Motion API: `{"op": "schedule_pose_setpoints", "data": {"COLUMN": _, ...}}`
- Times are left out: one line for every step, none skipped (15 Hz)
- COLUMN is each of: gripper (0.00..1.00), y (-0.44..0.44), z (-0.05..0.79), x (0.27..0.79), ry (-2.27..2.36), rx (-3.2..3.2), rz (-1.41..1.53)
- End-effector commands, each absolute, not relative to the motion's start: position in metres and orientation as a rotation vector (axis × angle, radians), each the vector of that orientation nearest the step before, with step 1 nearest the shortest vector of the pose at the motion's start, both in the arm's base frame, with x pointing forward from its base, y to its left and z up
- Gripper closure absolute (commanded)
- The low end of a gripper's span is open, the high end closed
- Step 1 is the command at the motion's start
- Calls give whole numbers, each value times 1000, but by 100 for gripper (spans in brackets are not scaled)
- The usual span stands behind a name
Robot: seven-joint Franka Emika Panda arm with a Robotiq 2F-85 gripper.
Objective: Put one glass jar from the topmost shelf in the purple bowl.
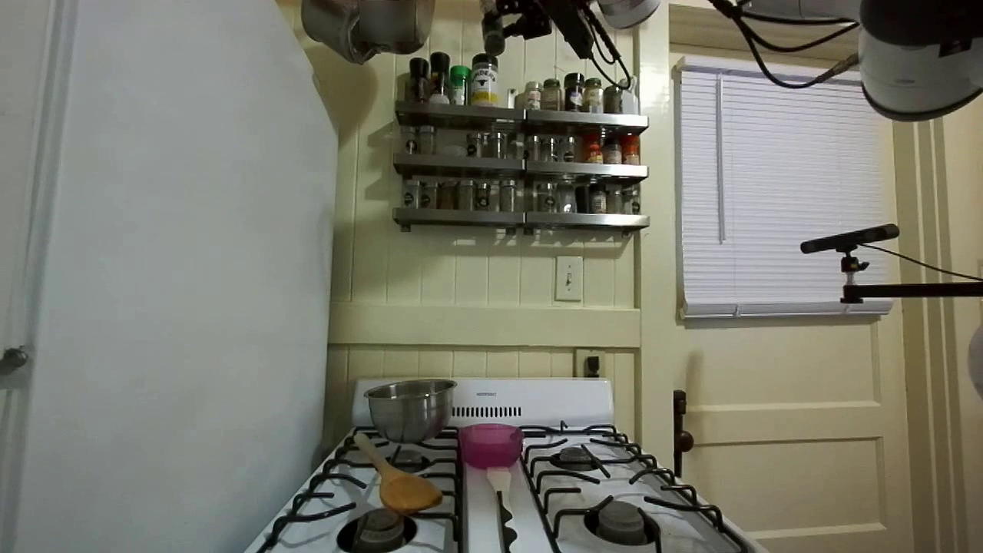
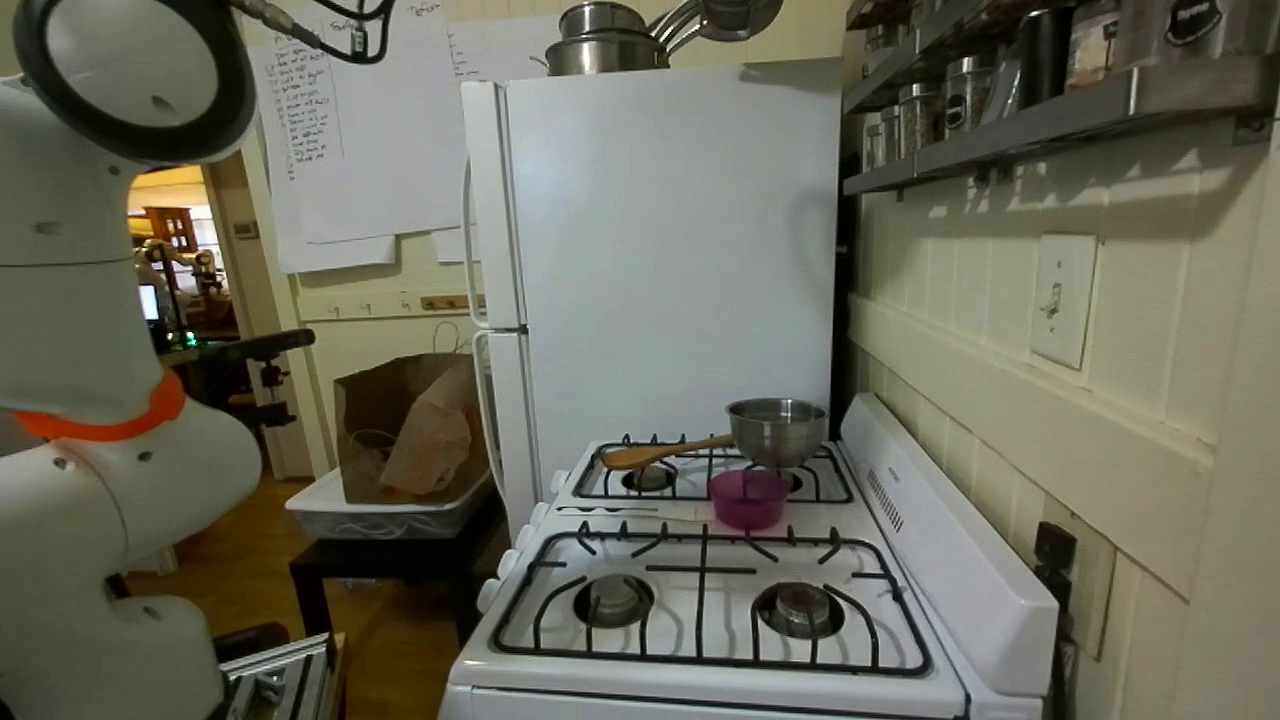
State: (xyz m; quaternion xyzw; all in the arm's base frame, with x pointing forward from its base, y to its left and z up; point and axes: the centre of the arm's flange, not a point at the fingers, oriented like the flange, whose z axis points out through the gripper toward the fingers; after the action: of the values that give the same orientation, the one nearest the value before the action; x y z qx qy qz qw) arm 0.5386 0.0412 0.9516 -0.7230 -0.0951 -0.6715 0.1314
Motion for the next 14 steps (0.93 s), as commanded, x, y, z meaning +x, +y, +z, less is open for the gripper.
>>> {"op": "schedule_pose_setpoints", "data": {"gripper": 75, "y": 30, "z": 908, "x": 475, "ry": -339, "rx": -2098, "rz": -1902}}
{"op": "schedule_pose_setpoints", "data": {"gripper": 75, "y": 28, "z": 906, "x": 474, "ry": -361, "rx": -2108, "rz": -1899}}
{"op": "schedule_pose_setpoints", "data": {"gripper": 75, "y": 27, "z": 904, "x": 471, "ry": -380, "rx": -2125, "rz": -1889}}
{"op": "schedule_pose_setpoints", "data": {"gripper": 75, "y": 25, "z": 900, "x": 470, "ry": -398, "rx": -2144, "rz": -1873}}
{"op": "schedule_pose_setpoints", "data": {"gripper": 75, "y": 23, "z": 896, "x": 469, "ry": -407, "rx": -2164, "rz": -1855}}
{"op": "schedule_pose_setpoints", "data": {"gripper": 75, "y": 20, "z": 891, "x": 467, "ry": -416, "rx": -2190, "rz": -1832}}
{"op": "schedule_pose_setpoints", "data": {"gripper": 75, "y": 16, "z": 887, "x": 465, "ry": -420, "rx": -2220, "rz": -1807}}
{"op": "schedule_pose_setpoints", "data": {"gripper": 75, "y": 10, "z": 882, "x": 462, "ry": -428, "rx": -2278, "rz": -1774}}
{"op": "schedule_pose_setpoints", "data": {"gripper": 50, "y": 19, "z": 924, "x": 514, "ry": -416, "rx": -2176, "rz": -1812}}
{"op": "schedule_pose_setpoints", "data": {"gripper": 50, "y": 12, "z": 920, "x": 509, "ry": -414, "rx": -2211, "rz": -1795}}
{"op": "schedule_pose_setpoints", "data": {"gripper": 50, "y": 9, "z": 918, "x": 505, "ry": -404, "rx": -2231, "rz": -1793}}
{"op": "schedule_pose_setpoints", "data": {"gripper": 50, "y": 8, "z": 917, "x": 502, "ry": -396, "rx": -2242, "rz": -1797}}
{"op": "schedule_pose_setpoints", "data": {"gripper": 50, "y": 9, "z": 917, "x": 501, "ry": -395, "rx": -2249, "rz": -1798}}
{"op": "schedule_pose_setpoints", "data": {"gripper": 50, "y": 10, "z": 916, "x": 500, "ry": -396, "rx": -2253, "rz": -1797}}
